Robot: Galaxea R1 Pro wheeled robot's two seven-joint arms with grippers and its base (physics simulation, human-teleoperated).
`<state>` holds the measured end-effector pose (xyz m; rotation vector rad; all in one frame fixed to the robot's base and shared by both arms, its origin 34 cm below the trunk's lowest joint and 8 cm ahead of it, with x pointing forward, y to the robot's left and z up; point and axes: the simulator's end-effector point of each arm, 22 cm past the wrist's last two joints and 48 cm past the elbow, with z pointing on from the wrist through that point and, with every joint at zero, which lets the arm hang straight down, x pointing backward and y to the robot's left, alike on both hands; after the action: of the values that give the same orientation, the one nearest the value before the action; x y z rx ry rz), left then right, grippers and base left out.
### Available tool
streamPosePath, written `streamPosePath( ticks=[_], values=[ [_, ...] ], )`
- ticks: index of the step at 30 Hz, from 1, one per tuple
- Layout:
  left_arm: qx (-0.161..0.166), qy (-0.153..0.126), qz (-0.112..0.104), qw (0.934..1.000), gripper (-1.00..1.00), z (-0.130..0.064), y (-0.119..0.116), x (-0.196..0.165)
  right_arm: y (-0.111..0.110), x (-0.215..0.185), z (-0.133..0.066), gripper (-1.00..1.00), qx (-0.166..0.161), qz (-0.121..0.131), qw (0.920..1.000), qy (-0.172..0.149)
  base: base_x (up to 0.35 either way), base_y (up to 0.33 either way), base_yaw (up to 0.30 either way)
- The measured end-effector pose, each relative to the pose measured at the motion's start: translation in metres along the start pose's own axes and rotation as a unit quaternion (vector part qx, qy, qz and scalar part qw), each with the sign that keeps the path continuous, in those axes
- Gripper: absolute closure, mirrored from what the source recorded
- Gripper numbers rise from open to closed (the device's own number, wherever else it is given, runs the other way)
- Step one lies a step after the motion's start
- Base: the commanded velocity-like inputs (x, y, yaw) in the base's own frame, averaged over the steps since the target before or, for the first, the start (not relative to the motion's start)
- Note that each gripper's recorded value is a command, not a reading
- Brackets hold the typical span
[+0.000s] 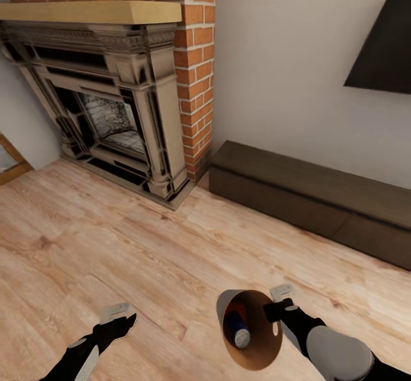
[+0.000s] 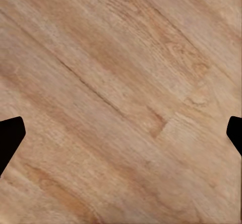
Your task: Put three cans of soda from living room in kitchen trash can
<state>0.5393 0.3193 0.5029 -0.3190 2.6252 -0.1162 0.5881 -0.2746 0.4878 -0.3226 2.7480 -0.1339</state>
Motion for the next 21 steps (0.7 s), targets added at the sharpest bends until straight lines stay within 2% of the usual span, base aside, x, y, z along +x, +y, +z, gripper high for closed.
streamPosePath(
  ticks=[2,8,21],
  values=[
    [0.004,-0.006,-0.009,0.9999,-1.00,0.000,-0.001,-0.004,0.003,-0.002,0.000,1.00,-0.009,-0.013,0.9999,-0.003,0.244,0.123,0.258],
    [0.016,-0.019,-0.017,0.9996,-1.00,-0.001,-0.006,-0.011,0.011,-0.010,-0.001,1.00,-0.034,-0.016,0.9992,-0.016,0.239,0.122,0.256],
    [0.013,-0.041,-0.028,0.9987,-1.00,-0.004,-0.001,-0.023,0.013,-0.012,-0.003,1.00,-0.040,-0.022,0.9988,-0.021,0.237,0.115,0.254]
  ],
)
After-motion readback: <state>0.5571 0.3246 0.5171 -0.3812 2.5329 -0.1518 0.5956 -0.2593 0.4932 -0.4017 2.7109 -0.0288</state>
